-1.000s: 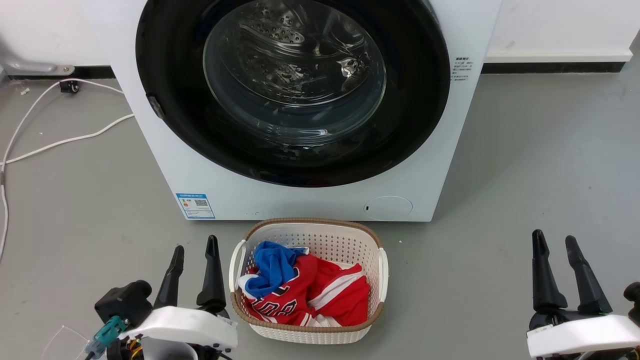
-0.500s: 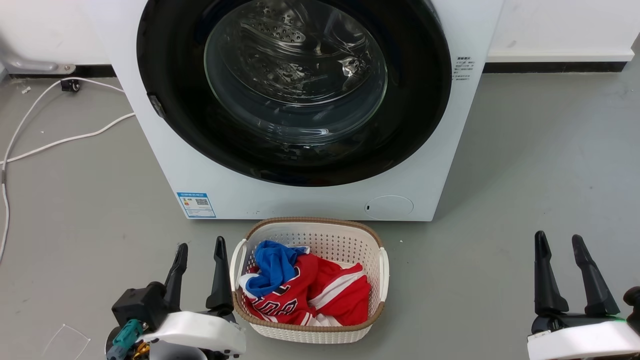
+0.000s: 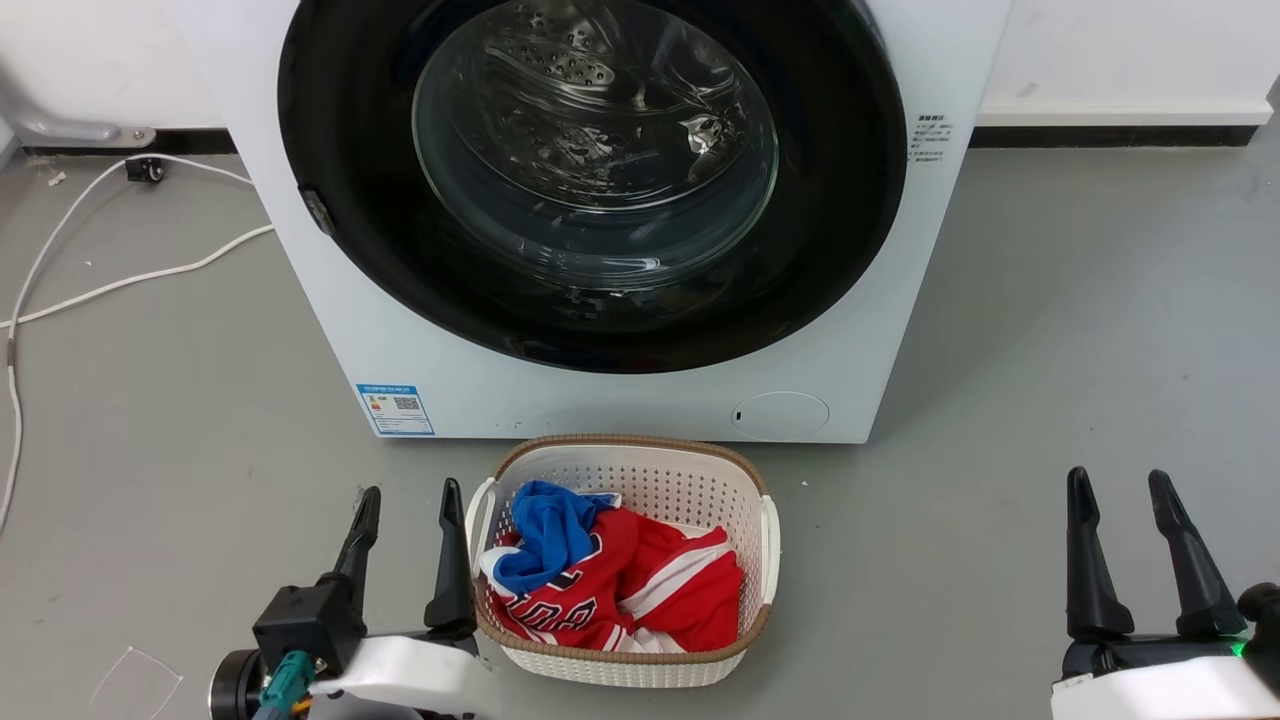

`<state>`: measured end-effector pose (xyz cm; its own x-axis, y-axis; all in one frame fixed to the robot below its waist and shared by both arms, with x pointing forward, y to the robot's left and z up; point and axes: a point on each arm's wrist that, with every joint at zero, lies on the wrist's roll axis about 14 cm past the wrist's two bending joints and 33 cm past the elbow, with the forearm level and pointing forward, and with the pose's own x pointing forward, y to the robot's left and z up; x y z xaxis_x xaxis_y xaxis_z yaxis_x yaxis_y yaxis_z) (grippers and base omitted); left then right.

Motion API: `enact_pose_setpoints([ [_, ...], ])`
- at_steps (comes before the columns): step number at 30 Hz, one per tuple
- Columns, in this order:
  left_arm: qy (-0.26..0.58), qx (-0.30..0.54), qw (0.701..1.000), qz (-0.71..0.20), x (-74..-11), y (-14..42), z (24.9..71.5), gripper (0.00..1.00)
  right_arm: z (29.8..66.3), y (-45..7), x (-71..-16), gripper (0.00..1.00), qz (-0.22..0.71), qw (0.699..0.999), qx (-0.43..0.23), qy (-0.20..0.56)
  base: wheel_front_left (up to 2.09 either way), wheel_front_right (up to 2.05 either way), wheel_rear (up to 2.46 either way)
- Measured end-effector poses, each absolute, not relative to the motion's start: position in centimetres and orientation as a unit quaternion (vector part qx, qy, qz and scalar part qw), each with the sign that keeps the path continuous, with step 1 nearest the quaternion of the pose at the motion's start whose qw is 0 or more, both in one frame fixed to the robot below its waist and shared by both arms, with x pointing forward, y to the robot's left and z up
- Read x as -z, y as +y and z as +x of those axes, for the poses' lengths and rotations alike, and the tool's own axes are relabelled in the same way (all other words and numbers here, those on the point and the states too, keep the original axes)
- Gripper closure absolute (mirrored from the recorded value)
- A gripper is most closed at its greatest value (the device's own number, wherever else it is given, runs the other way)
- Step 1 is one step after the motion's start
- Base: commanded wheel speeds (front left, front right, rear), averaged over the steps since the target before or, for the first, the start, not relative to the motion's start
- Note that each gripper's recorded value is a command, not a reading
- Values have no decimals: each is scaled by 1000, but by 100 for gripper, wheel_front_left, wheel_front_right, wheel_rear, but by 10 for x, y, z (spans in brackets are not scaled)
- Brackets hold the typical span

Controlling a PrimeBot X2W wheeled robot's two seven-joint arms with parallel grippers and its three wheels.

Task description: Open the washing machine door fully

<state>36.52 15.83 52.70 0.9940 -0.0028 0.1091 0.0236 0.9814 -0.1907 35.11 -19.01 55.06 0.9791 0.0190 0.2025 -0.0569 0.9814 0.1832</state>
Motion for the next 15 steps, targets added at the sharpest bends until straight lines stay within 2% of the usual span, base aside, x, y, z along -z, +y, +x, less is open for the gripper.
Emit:
enact_pose_setpoints([
  [15, -68, 15, 997, -47, -529, 154, 361, 0, 346, -186, -554, 0, 56, 992, -26, -112, 0, 0, 0],
])
